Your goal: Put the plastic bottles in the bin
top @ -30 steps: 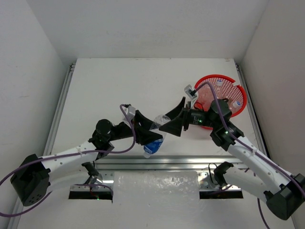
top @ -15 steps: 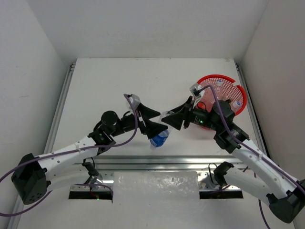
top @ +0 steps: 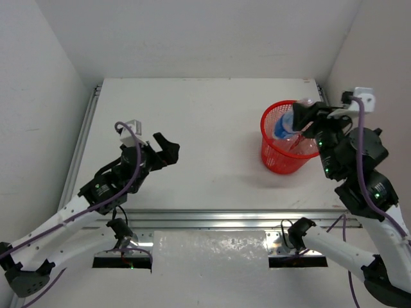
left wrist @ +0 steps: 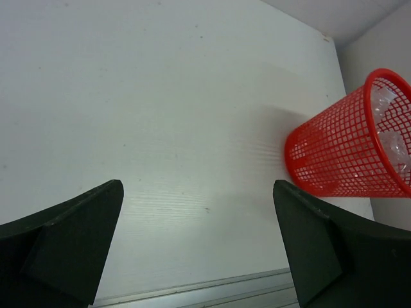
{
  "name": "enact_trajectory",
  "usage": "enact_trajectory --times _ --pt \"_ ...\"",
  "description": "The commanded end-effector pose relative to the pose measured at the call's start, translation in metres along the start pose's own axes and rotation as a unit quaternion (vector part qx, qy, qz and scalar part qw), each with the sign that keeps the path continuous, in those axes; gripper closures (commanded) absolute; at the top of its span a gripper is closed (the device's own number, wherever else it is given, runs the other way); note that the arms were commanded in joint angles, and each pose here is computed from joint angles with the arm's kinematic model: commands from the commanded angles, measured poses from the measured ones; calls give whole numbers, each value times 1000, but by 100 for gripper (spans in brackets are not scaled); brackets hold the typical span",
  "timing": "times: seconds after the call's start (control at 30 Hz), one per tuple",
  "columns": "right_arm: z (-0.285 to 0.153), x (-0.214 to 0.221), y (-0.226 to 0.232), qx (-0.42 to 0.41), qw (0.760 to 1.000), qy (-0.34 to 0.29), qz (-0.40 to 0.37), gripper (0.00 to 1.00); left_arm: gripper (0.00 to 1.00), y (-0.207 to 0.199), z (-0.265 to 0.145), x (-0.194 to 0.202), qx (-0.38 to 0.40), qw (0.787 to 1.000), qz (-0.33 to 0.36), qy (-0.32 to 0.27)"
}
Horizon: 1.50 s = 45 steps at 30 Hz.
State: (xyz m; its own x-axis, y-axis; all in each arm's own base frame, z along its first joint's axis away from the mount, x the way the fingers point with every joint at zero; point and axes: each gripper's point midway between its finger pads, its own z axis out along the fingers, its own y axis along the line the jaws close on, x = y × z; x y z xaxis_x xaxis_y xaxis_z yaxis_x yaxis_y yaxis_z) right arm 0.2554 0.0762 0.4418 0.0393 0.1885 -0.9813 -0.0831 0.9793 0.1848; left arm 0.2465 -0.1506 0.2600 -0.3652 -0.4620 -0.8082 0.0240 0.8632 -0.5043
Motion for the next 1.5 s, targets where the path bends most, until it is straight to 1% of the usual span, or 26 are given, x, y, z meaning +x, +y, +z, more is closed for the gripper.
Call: enact_trajectory --times 0.0,0.1,0.17,0.2,0.3,0.4,0.43,0.47,0.5,0.53,0.57,0.6,0.63,0.73,0.77,0.93,1.03,1.1,1.23,1.27,1.33,1.37,1.4,1.47 --pt "-16 -26 -72 189 978 -17 -86 100 0 25 -19 -8 -45 999 8 -5" --pt "-23 -33 -88 236 965 -21 -115 100 0 33 -27 -7 -54 998 16 2" --pt "-25 -41 -91 242 961 -38 -125 100 0 33 -30 -4 -48 999 22 13" --pt "-21 -34 -92 247 958 -34 -139 100 0 32 -31 -2 -44 998 28 19" --pt "-4 -18 -79 225 962 -25 -153 100 0 32 -31 3 -37 998 38 31" --pt "12 1 -75 210 970 -15 -123 100 0 34 -31 11 -35 998 44 43" --pt "16 6 -78 209 969 -2 -134 100 0 34 -31 12 -34 997 44 45" --pt "28 18 -78 210 971 17 -117 100 0 34 -31 13 -31 997 44 46" --pt "33 25 -107 246 963 36 -104 100 0 34 -31 15 -29 997 44 47" --pt "40 51 -106 207 970 88 -89 100 0 35 -32 17 -25 998 43 50" --pt "43 67 -117 218 969 106 -45 100 0 35 -33 17 -23 998 43 50" --pt "42 73 -134 235 965 109 -27 100 0 36 -33 19 -23 998 42 51" --pt "41 92 -134 229 966 120 -20 100 0 37 -35 18 -21 998 40 47" --pt "38 101 -139 238 964 121 -11 100 0 35 -36 17 -15 998 40 45" --pt "40 115 -138 229 964 135 -5 100 0 35 -36 16 -14 998 40 44" --pt "43 143 -140 210 966 147 42 100 0 35 -33 21 -18 997 46 53" --pt "42 158 -142 215 962 165 48 100 0 36 -33 20 -19 998 44 50" --pt "40 167 -145 220 960 164 55 100 0 36 -33 20 -19 998 44 51" --pt "30 205 -152 231 954 184 61 100 0 35 -33 21 -18 998 42 51" --pt "32 209 -152 228 955 179 62 100 0 36 -33 20 -19 998 41 50" --pt "28 234 -153 223 952 199 65 100 0 36 -33 21 -20 998 39 49" --pt "32 235 -150 212 957 187 68 100 0 37 -33 21 -20 998 40 49" --pt "29 255 -151 204 956 201 66 100 0 37 -33 20 -20 998 39 48" --pt "32 260 -151 195 960 187 65 100 0 37 -33 20 -21 998 38 48"
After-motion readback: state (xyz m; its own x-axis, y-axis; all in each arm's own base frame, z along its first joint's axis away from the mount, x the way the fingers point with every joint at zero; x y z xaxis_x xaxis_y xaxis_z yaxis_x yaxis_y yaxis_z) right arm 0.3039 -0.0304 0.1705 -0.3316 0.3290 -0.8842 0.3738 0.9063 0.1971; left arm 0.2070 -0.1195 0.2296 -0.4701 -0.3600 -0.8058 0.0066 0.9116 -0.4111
